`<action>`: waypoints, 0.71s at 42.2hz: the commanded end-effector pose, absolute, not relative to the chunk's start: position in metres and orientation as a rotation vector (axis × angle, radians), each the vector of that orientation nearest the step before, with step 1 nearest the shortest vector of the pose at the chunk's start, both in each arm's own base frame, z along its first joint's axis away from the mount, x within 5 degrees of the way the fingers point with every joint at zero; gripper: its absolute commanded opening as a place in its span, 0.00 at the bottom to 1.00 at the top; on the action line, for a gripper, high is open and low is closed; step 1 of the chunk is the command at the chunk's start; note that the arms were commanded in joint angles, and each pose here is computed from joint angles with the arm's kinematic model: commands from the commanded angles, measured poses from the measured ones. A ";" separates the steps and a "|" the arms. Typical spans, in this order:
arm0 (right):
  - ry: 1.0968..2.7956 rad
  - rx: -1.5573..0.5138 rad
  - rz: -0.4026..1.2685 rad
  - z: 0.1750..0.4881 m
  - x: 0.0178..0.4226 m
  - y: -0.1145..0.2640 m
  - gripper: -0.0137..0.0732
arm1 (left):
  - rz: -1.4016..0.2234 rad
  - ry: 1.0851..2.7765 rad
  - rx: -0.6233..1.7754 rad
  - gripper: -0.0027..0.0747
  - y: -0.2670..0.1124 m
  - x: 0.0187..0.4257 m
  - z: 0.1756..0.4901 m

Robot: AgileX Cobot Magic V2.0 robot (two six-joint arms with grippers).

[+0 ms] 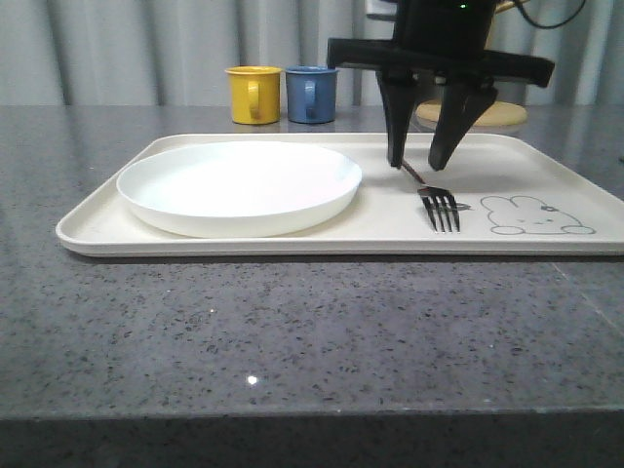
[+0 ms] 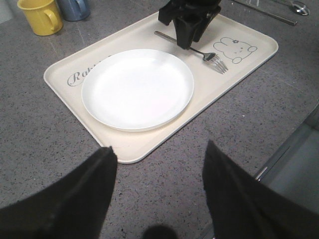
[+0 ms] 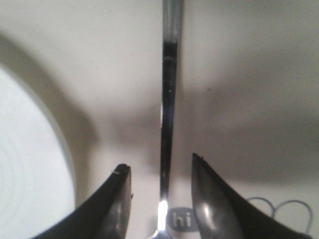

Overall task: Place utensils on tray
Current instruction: 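Grasp the metal fork with the right gripper and lay it on the tray, then grasp the chopsticks with the right gripper and lay them beside the fork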

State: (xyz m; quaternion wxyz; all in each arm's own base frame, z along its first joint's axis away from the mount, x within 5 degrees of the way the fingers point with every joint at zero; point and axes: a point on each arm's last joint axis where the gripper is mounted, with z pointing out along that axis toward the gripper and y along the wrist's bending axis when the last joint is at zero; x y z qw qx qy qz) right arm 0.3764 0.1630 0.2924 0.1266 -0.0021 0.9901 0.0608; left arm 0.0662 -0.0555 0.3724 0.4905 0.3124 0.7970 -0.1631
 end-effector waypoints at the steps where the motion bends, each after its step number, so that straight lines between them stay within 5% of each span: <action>1: 2.743 -0.115 0.085 0.350 0.356 0.142 0.54 | -0.433 1.850 0.729 0.54 -0.058 0.067 0.385; 6: 2.697 -0.098 -0.159 0.373 0.344 0.111 0.54 | -0.433 1.850 0.729 0.54 -0.058 0.067 0.385; 15: 2.690 -0.040 -0.220 0.385 0.327 0.060 0.54 | -0.433 1.850 0.729 0.54 -0.058 0.067 0.385; 30: 2.903 0.024 -0.042 0.329 0.316 -0.020 0.54 | -0.433 1.850 0.729 0.54 -0.058 0.067 0.385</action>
